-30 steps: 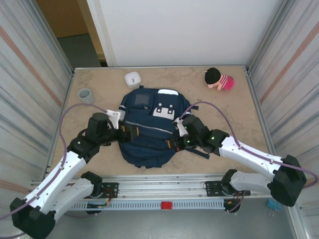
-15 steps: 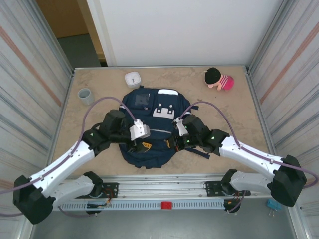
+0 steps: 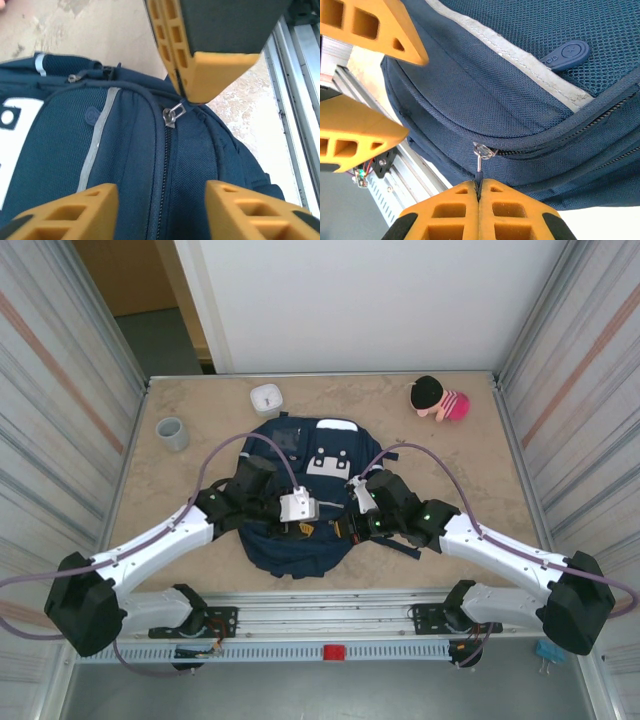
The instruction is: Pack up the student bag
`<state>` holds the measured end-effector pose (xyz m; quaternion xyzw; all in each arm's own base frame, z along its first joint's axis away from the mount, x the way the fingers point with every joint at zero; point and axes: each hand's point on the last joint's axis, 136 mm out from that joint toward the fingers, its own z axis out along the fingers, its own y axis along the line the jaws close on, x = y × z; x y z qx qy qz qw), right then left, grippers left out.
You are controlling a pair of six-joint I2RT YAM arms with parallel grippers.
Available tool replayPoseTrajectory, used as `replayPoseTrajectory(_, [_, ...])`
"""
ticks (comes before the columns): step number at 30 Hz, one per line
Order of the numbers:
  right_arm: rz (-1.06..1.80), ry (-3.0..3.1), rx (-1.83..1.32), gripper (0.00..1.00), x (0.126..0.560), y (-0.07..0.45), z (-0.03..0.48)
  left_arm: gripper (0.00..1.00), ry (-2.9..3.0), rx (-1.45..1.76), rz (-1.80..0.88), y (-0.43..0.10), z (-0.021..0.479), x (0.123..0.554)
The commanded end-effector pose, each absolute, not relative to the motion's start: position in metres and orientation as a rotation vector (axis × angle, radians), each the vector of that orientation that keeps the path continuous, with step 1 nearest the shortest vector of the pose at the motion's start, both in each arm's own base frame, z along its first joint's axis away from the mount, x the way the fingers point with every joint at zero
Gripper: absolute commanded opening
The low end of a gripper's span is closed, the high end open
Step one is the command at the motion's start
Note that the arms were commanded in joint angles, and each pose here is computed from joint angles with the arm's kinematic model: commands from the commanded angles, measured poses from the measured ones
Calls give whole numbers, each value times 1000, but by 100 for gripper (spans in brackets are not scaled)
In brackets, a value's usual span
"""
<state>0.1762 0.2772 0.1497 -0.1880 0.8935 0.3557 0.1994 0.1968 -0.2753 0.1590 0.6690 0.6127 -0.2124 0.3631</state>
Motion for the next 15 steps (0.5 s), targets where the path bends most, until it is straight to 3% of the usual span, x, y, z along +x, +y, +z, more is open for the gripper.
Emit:
replayPoseTrajectory(1, [1041, 2411, -560, 0, 180, 284, 167, 22, 1531, 1733, -471, -279, 167, 206])
replayPoseTrajectory(5, [1022, 2416, -548, 0, 181, 280, 164, 1, 1522, 1712, -449, -276, 169, 207])
replayPoseTrajectory(15, [882, 2467, -395, 0, 197, 247, 150, 0, 1554, 1652, -405, -257, 176, 211])
